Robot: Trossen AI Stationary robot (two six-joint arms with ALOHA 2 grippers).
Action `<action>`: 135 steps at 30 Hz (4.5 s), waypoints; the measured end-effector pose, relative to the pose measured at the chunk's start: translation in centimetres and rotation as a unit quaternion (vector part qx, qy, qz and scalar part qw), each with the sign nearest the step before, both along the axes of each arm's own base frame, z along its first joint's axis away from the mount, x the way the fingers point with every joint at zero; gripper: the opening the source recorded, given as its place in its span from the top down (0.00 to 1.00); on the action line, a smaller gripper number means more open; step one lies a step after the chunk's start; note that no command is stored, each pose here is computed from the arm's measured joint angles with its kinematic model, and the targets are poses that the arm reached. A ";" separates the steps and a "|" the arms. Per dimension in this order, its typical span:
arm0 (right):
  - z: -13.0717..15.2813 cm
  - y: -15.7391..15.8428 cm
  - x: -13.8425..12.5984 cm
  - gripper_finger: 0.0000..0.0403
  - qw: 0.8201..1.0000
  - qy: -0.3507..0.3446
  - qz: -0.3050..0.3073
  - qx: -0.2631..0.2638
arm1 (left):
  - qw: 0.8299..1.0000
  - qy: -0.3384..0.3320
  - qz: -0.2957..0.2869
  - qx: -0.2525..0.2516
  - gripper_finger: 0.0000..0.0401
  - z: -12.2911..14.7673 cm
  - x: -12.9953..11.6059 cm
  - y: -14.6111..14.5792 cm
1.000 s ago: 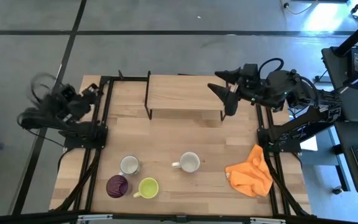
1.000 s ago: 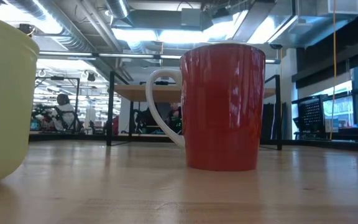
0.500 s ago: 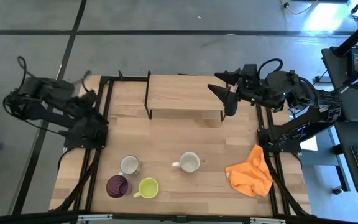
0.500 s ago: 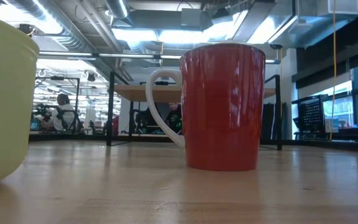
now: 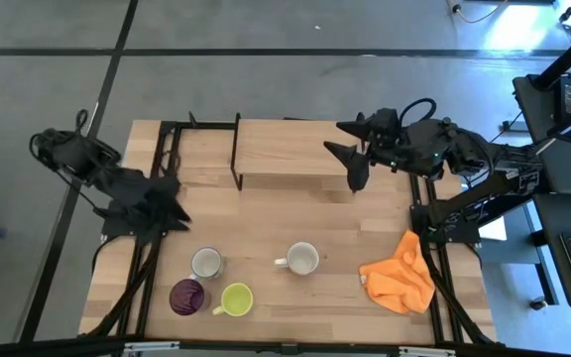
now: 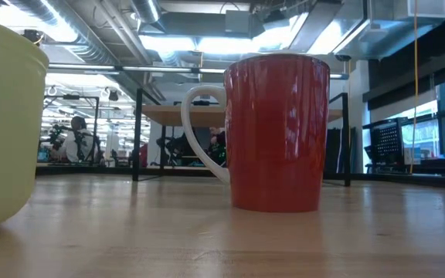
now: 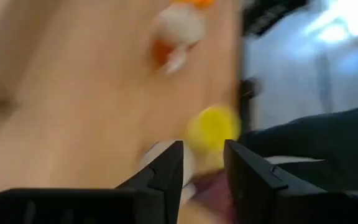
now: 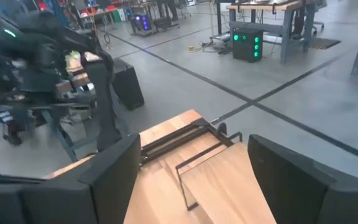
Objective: Stack small to large cups/mugs on shelf
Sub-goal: Put the violet cup on the shelf
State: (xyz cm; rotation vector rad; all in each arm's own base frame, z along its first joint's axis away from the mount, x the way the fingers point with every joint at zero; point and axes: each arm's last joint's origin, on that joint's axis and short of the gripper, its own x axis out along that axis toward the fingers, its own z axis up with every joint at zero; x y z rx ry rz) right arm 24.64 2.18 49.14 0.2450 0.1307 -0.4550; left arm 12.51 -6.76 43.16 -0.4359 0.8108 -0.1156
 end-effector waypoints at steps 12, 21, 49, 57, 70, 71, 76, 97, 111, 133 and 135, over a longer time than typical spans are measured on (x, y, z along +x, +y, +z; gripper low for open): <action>0.1 0.0 -0.2 0.26 0.999 0.020 0.013 -0.047 | 0.989 0.123 -0.027 0.081 0.79 1.0 1.6 -11.5; 0.1 0.0 -0.2 0.26 0.998 0.026 0.016 -0.057 | 0.961 0.235 0.102 0.106 0.77 -5.6 3.3 -14.9; -1.2 0.7 0.4 0.26 0.991 0.067 0.112 -0.015 | 0.942 0.269 0.154 0.130 0.61 -10.9 1.4 -15.1; -1.8 0.9 1.4 0.26 0.990 0.080 0.111 -0.016 | 0.947 0.263 0.135 0.126 0.61 -11.1 0.9 -14.4; -2.3 0.6 2.1 0.26 0.990 0.089 0.104 -0.015 | 0.956 0.249 0.130 0.082 0.61 -13.3 0.6 -13.9; -2.3 0.6 2.1 0.26 0.991 0.089 0.104 -0.014 | 0.956 0.252 0.129 0.081 0.61 -13.6 0.6 -13.9; -2.3 0.6 2.1 0.26 0.991 0.088 0.103 -0.014 | 0.954 0.259 0.127 0.077 0.61 -14.9 0.6 -14.1; -2.3 0.6 2.1 0.26 0.991 0.086 0.102 -0.009 | 0.939 0.308 0.125 0.084 0.81 -16.8 0.3 -13.7; -2.3 0.3 2.0 0.26 0.993 0.093 0.067 -0.022 | 0.942 0.286 0.163 0.061 0.99 -12.9 1.1 -12.1; -4.8 -0.4 0.1 0.26 0.978 0.192 -0.070 0.041 | 0.952 0.117 0.251 0.129 1.00 1.8 7.2 4.2; -4.9 -0.4 0.0 0.26 0.977 0.194 -0.076 0.050 | 0.947 0.125 0.261 0.139 1.00 2.3 7.7 6.9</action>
